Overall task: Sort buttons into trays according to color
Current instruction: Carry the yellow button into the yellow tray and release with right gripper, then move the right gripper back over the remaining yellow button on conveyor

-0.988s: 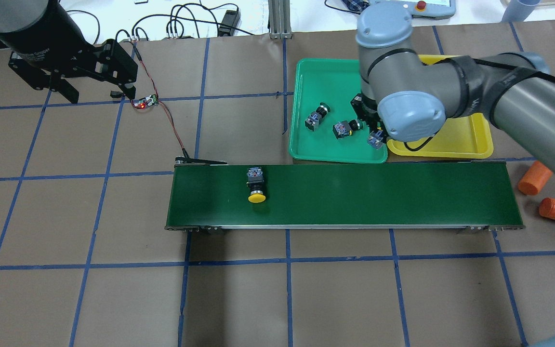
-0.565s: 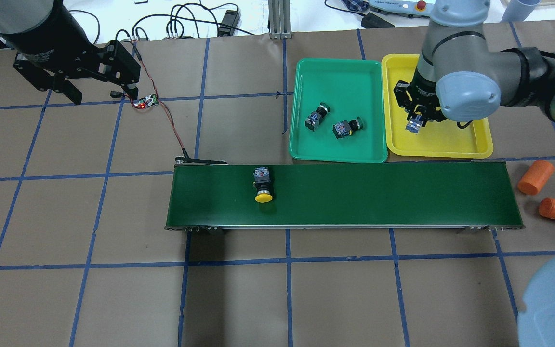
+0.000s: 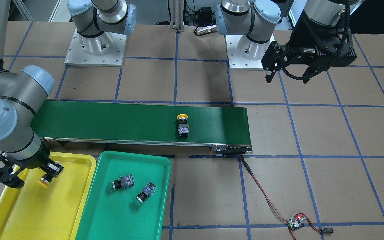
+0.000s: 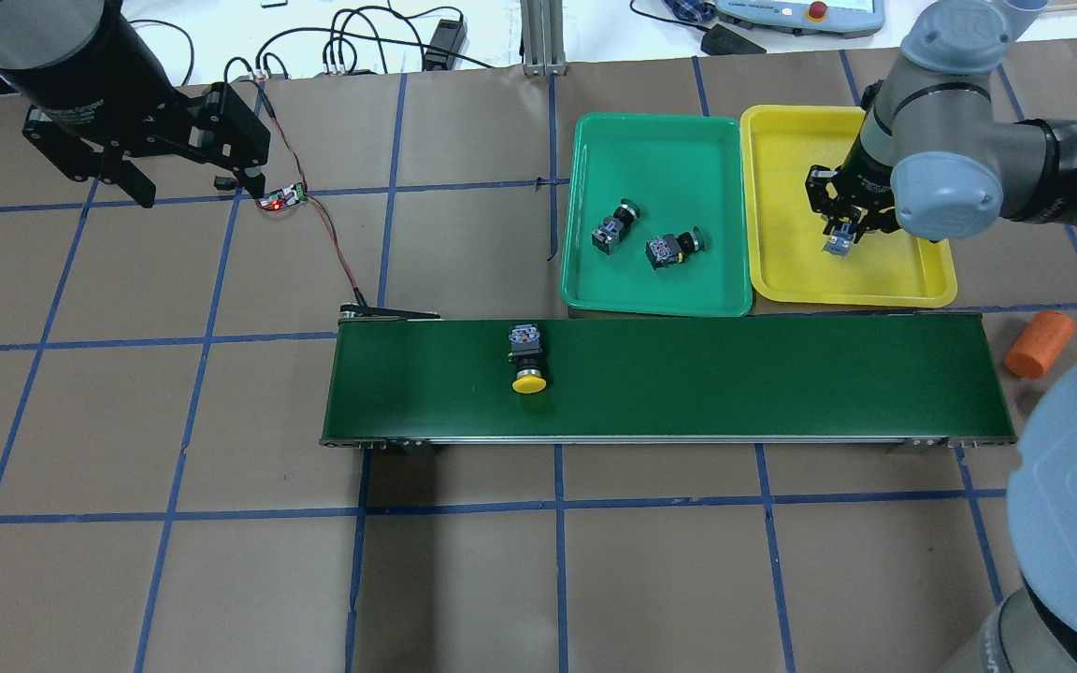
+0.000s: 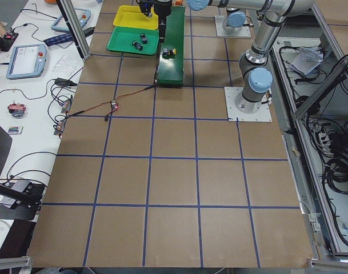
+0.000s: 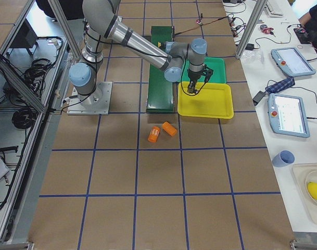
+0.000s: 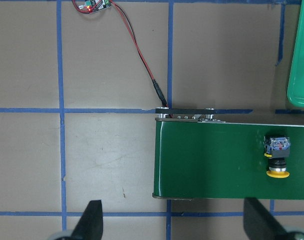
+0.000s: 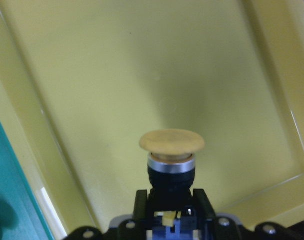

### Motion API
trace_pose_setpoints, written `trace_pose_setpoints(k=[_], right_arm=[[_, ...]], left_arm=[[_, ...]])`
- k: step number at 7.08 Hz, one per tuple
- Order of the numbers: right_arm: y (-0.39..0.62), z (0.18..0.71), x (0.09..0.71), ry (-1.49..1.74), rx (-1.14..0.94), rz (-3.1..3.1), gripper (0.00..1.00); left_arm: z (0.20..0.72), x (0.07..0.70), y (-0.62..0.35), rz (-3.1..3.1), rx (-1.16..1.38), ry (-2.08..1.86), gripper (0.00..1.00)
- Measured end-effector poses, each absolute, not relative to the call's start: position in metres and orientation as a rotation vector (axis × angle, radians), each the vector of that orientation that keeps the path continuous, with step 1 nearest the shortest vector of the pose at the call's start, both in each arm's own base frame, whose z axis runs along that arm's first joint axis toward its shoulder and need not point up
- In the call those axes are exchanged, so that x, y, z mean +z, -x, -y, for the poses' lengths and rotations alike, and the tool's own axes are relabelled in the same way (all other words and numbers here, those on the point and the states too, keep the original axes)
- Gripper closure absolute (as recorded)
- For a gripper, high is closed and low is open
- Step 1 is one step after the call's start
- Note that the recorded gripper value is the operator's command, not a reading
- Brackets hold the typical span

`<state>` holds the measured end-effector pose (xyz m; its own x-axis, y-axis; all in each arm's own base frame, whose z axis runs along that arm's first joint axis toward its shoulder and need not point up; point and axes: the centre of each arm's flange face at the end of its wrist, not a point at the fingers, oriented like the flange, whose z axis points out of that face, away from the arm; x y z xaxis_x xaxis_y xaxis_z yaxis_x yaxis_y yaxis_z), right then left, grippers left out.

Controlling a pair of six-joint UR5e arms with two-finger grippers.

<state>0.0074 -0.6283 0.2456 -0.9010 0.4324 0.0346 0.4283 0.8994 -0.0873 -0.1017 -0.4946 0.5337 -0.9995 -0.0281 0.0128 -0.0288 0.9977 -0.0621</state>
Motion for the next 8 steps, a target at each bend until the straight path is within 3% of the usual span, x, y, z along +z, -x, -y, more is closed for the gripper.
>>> trace_pose_setpoints(k=[4,8], right_arm=[[-0.017,0.614,0.279,0.659,0.138,3.032,0.0],[-0.051,0.541,0.386,0.537,0.035,3.088,0.0]], left_arm=[[0.488,0.522,0.101,3.151,0.029,-0.028,0.0],[0.494,0.538,0.097,3.081,0.071,-0.07,0.0]])
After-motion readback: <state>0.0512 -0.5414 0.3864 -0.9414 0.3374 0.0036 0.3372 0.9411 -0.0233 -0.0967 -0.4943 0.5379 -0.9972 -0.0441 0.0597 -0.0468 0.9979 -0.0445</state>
